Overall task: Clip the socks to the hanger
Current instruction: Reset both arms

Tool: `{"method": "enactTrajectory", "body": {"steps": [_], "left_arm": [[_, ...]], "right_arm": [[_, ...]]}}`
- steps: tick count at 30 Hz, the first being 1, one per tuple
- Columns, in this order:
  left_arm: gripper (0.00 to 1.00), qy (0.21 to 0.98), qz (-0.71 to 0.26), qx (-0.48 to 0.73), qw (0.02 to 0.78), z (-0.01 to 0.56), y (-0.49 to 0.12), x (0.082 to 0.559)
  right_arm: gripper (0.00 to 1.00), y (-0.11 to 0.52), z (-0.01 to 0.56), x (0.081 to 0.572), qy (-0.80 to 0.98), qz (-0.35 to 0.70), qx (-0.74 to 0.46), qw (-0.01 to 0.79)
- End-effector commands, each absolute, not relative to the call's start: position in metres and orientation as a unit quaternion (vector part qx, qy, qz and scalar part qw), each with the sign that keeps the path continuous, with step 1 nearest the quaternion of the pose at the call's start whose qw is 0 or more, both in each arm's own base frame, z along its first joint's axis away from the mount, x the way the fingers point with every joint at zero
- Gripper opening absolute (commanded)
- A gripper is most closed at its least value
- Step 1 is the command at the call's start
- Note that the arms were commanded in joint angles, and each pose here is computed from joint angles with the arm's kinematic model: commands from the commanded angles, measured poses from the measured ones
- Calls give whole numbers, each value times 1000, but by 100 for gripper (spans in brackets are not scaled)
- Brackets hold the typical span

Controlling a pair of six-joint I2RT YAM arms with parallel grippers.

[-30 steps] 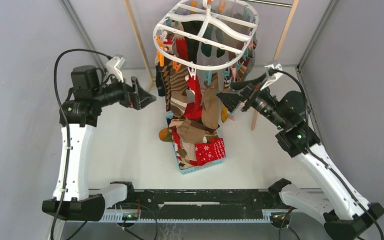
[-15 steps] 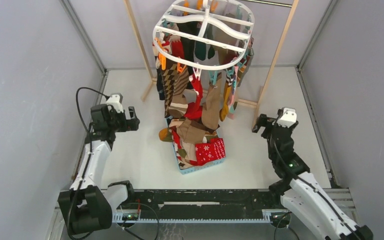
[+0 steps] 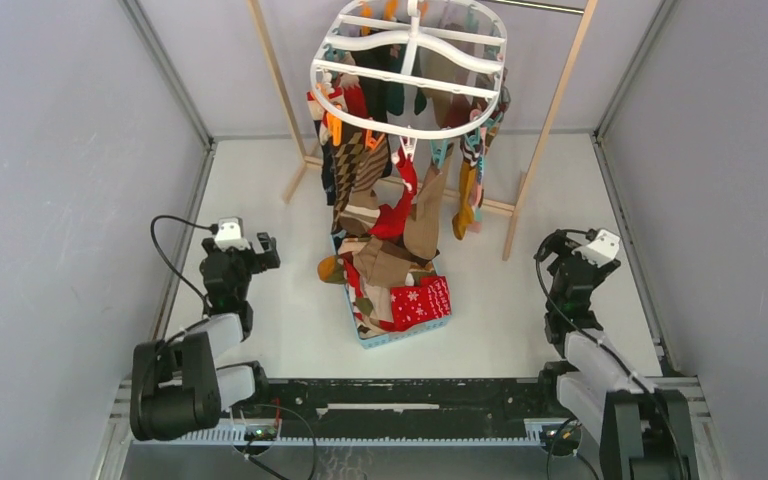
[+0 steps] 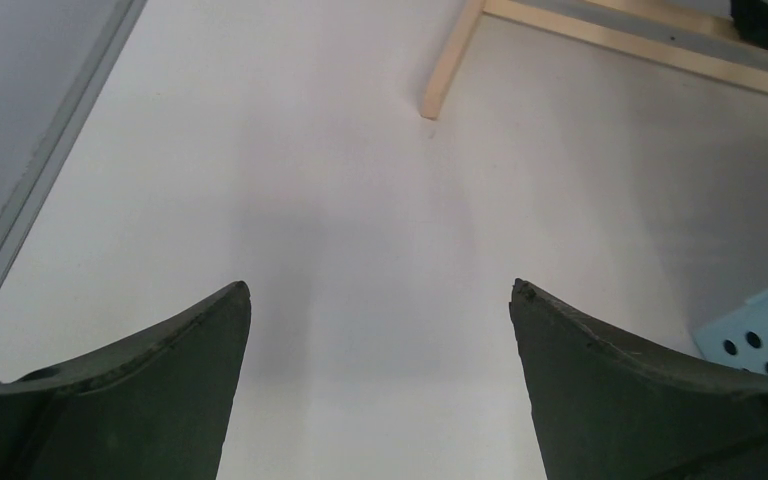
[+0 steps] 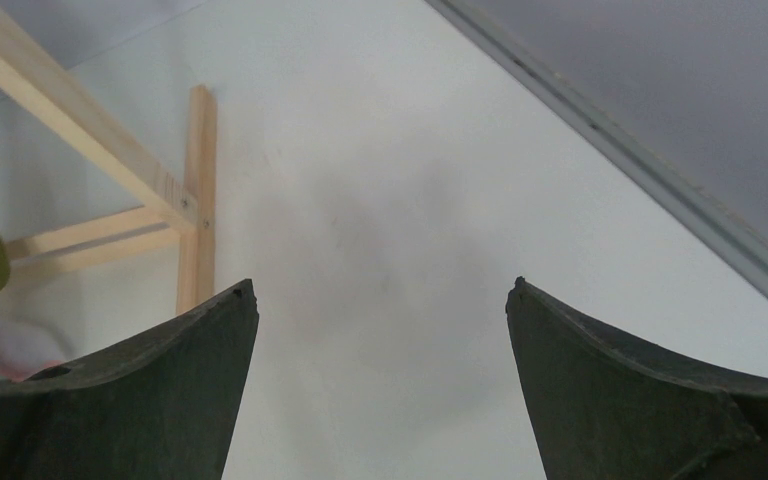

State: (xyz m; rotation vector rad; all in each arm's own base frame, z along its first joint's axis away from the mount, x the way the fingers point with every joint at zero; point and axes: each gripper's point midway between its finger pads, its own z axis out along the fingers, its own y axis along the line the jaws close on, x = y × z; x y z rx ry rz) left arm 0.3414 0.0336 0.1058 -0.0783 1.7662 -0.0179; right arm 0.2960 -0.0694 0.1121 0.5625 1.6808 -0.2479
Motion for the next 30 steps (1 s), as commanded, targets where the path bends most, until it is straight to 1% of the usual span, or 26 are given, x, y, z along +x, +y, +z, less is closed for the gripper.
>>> {"method": "enactTrajectory", "body": {"steps": [1, 3, 5, 7, 9, 11, 13, 15, 30], "left_arm": [[100, 688, 14, -46, 724, 147, 42, 345], [100, 688, 27, -60, 723, 137, 45, 338], [100, 653, 24, -64, 754, 149, 44, 333], [100, 670, 31, -64, 739, 142, 45, 334], [100, 685, 41, -85, 722, 139, 53, 345], [100, 704, 55, -83, 704, 134, 50, 353], [100, 704, 64, -84, 702, 136, 50, 354], [100, 704, 64, -83, 703, 136, 50, 353], [100, 706, 72, -84, 699, 135, 49, 356]], "right_arm": [[100, -57, 147, 327, 682, -44, 207, 700], [100, -48, 141, 334, 689, -28, 181, 702], [100, -39, 128, 337, 699, -20, 154, 698], [100, -31, 118, 332, 690, -20, 129, 711], [100, -17, 126, 335, 670, -29, 100, 735], [100, -13, 112, 348, 716, -46, 99, 690], [100, -4, 108, 365, 738, -10, 60, 672], [100, -7, 102, 368, 755, 6, 70, 651], [100, -5, 103, 368, 754, 14, 66, 653]]}}
